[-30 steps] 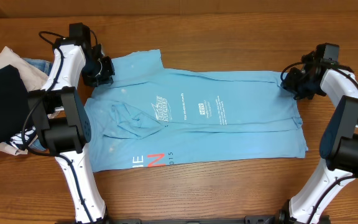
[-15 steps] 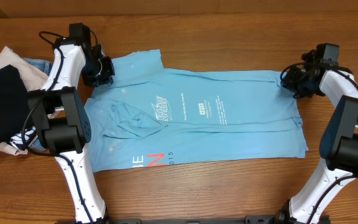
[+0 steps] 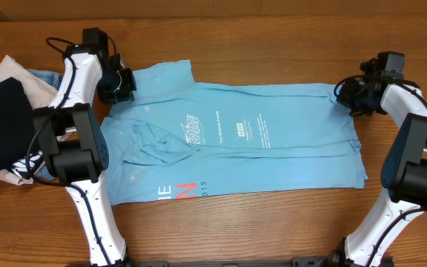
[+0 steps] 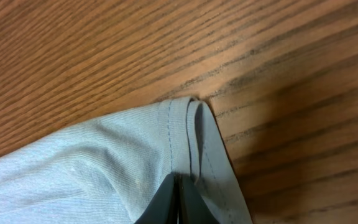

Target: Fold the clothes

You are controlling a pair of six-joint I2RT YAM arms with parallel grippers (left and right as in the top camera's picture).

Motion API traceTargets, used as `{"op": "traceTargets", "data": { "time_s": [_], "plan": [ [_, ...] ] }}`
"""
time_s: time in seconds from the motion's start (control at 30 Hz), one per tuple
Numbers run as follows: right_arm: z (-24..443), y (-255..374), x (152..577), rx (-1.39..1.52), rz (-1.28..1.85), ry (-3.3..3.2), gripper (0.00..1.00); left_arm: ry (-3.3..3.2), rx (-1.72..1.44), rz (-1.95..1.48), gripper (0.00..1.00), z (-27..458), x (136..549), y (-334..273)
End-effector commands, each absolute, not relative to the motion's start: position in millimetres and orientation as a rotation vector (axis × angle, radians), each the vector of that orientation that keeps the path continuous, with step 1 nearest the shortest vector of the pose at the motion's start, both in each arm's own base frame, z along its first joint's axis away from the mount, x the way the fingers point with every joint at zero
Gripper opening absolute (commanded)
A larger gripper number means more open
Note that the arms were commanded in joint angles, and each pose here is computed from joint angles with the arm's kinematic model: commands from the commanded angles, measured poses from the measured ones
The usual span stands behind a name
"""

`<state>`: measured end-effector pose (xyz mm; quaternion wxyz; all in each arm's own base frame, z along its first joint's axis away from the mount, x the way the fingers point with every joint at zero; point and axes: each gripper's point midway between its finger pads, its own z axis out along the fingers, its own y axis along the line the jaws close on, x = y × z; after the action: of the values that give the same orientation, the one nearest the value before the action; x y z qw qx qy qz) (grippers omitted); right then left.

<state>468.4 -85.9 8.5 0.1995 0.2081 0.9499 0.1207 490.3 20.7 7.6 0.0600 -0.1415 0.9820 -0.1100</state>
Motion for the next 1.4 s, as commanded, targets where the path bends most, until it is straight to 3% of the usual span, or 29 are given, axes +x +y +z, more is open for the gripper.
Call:
{"op": "traceTargets", "data": {
  "time_s": [0.0, 0.23, 0.4, 0.5, 1.17, 1.37],
  "plan": [
    [12.7, -87.8, 470.4, 0.623, 0.363, 2.648, 0.04, 2.893, -0.409, -0.304, 0.04, 40.0, 504.4, 22.1],
    [59.3, -91.8, 482.2, 0.616, 0.361, 2.633, 0.04, 2.79, -0.378, -0.299, 0.04, 81.9, 519.3, 23.8],
    [40.8, -92.7, 461.8, 0.659, 0.319, 2.709, 0.3, 2.806, -0.378, -0.298, 0.05, 80.3, 515.6, 23.5],
    [31.4, -92.4, 459.8, 0.659, 0.312, 2.709, 0.37, 2.807, -0.377, -0.299, 0.05, 80.3, 515.5, 22.8],
    [9.7, -61.2, 468.7, 0.555, 0.38, 2.676, 0.36, 2.813, -0.377, -0.3, 0.05, 79.9, 514.3, 22.1],
    [7.7, -83.6, 465.7, 0.634, 0.259, 2.67, 0.36, 2.821, -0.379, -0.3, 0.05, 79.3, 512.2, 21.8]
  ]
}}
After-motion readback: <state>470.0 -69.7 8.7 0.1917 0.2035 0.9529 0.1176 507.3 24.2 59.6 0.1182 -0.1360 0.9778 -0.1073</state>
